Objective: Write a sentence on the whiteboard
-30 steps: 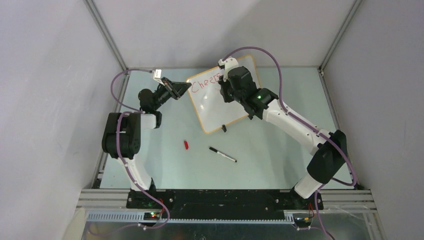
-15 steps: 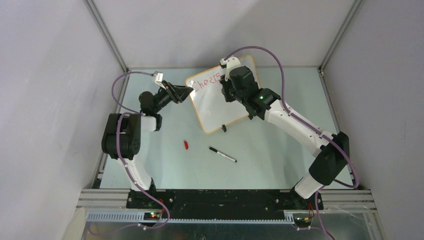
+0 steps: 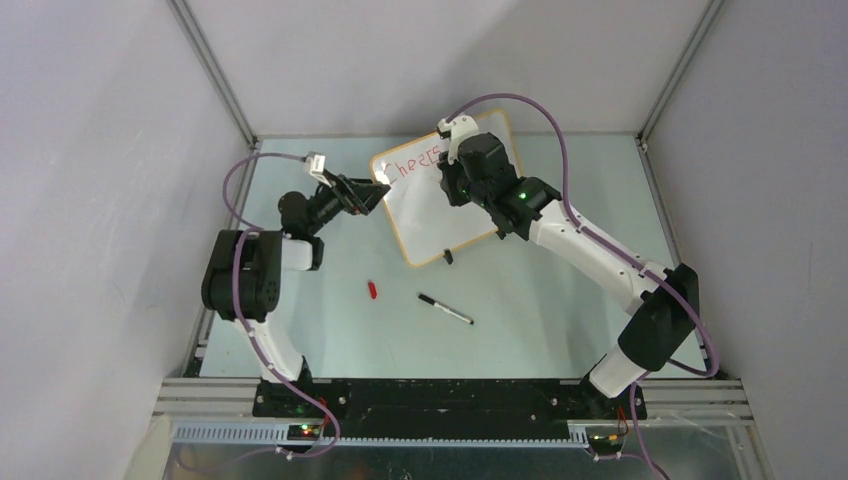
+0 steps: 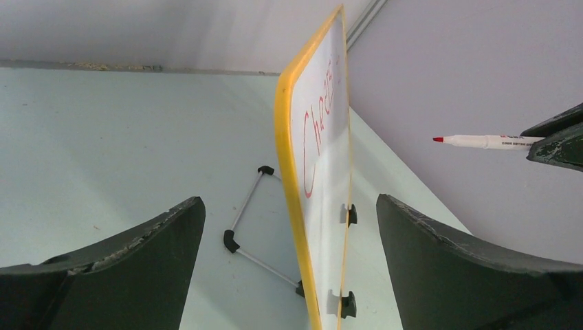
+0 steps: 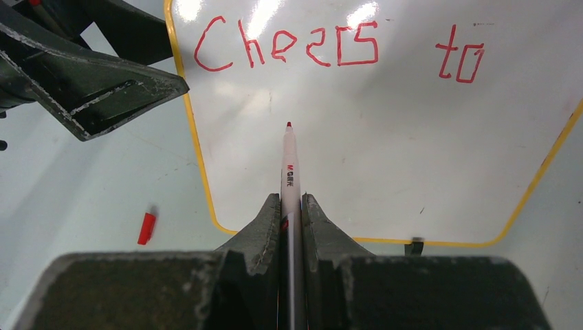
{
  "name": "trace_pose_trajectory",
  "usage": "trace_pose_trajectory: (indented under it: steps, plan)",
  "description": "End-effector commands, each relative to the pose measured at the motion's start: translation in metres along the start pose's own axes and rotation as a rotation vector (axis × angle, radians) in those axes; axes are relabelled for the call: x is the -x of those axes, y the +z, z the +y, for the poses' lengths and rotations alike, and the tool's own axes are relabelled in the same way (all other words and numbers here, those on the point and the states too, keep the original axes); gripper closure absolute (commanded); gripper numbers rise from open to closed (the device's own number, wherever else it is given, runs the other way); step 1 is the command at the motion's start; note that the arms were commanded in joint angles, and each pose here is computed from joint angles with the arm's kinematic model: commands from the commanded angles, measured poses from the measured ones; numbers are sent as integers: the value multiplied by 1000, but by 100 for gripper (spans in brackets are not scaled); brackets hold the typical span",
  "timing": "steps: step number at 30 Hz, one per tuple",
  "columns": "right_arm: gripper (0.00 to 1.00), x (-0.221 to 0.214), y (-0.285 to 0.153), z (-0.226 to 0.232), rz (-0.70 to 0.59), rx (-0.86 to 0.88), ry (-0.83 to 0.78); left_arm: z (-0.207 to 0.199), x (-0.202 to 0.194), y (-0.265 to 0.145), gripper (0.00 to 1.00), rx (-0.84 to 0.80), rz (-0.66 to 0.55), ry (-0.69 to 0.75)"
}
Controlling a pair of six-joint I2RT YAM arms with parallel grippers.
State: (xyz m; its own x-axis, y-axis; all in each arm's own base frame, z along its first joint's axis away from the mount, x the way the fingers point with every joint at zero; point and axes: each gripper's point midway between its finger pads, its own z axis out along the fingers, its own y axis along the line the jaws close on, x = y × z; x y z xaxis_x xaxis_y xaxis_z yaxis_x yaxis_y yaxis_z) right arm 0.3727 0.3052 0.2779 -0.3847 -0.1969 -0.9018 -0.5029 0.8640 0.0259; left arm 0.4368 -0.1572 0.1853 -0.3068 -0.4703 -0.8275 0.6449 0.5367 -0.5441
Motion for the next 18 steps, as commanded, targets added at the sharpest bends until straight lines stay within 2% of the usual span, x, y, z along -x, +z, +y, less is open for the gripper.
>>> trace_pose_trajectory:
  steps: [1, 11, 18]
  plan:
    - [100, 28, -20, 0, -82, 4, -3, -21, 27, -2, 1, -36, -86, 80]
    - [100, 35, -32, -6, -123, -9, 10, -26, 37, -17, 1, 9, -122, 111]
    - [100, 44, -46, -10, -170, -19, 25, -25, 54, -32, 1, 140, -129, 185]
